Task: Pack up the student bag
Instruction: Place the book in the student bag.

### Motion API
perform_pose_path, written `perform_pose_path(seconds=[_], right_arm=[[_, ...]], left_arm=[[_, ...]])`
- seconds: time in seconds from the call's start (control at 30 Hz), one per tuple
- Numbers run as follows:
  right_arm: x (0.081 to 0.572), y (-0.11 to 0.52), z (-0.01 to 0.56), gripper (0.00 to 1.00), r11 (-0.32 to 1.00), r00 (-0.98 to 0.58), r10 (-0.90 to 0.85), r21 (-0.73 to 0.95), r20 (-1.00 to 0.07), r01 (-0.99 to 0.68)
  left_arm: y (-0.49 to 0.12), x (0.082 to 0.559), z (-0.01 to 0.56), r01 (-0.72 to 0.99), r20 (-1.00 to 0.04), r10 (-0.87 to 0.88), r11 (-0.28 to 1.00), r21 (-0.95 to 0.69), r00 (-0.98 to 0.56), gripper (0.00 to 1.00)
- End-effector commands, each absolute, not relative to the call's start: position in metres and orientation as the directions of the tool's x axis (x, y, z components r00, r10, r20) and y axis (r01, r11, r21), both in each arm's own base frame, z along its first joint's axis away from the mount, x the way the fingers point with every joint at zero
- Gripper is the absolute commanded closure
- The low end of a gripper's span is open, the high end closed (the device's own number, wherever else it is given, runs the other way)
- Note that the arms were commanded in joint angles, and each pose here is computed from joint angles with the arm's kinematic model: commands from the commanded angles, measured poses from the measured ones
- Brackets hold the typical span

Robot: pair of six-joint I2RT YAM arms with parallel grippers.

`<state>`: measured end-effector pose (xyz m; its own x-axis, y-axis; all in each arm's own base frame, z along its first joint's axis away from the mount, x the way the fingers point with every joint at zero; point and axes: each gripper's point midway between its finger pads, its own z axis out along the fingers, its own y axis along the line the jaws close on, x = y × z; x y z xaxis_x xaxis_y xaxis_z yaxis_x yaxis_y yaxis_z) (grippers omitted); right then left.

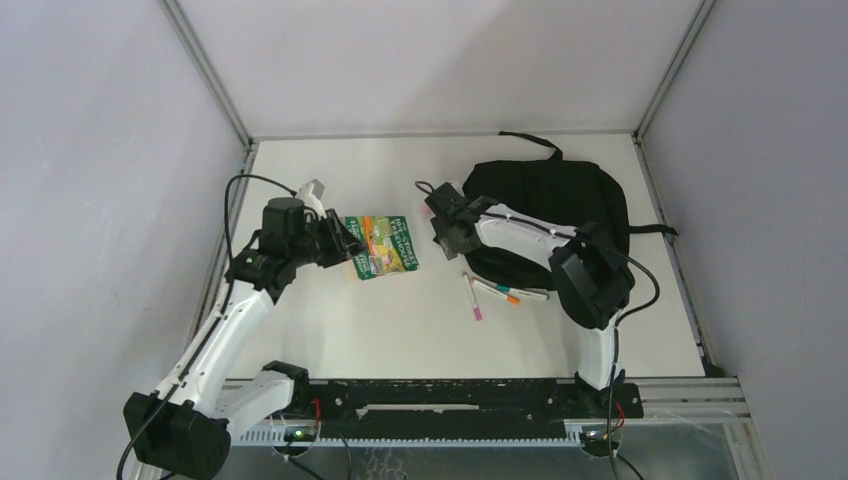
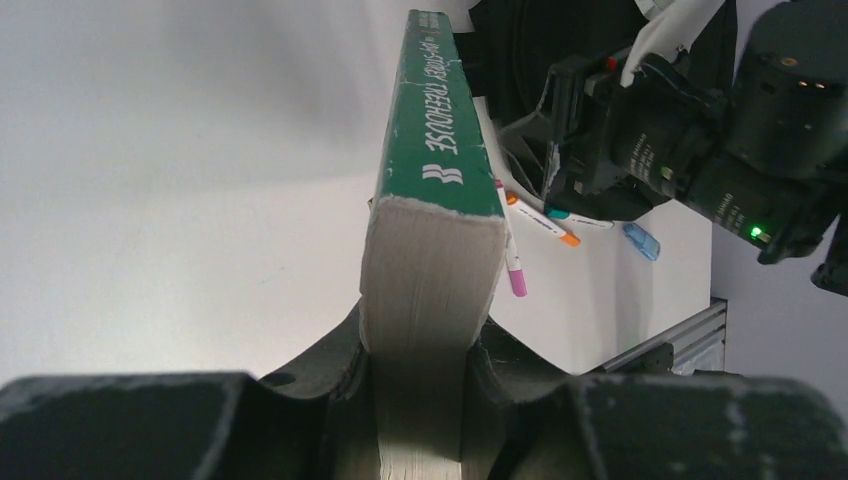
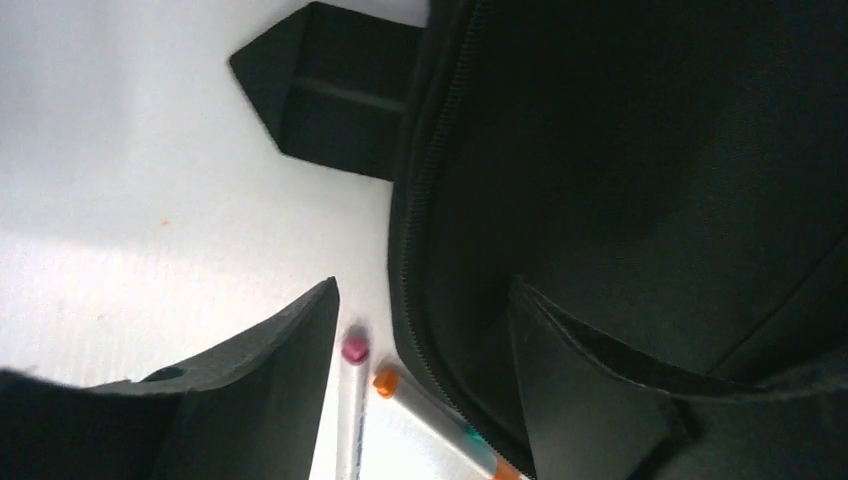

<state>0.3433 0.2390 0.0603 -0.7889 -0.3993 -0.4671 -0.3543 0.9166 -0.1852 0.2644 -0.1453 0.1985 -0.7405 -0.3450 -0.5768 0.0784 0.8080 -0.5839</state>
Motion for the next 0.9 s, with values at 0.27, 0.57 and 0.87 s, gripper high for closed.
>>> perform_pose_path(seconds=[0.27,0.57,0.87], right_arm=[[0.371,0.215,0.108,1.0,0.936,-0.725,-0.34,-0.286,-0.599,-0.203],[0.362,0.203,0.174,1.0,0.985,-0.688,-0.161,-0.076,-0.708,-0.152],[0.363,0.172,0.233,1.0,0.939,-0.64,0.169,0.319,-0.75,-0.126]], left_arm=[[-0.159,0.272,0.228,0.173,-0.618,-0.371,0.746,-0.643,-0.693,1.0],[-0.192,0.276,0.243,0.246,-0.576,-0.364,0.647,-0.721,-0.731,1.0],[-0.257,0.31,0.27,0.29,-0.501,-0.376,0.492,-0.821,-0.78,1.0]])
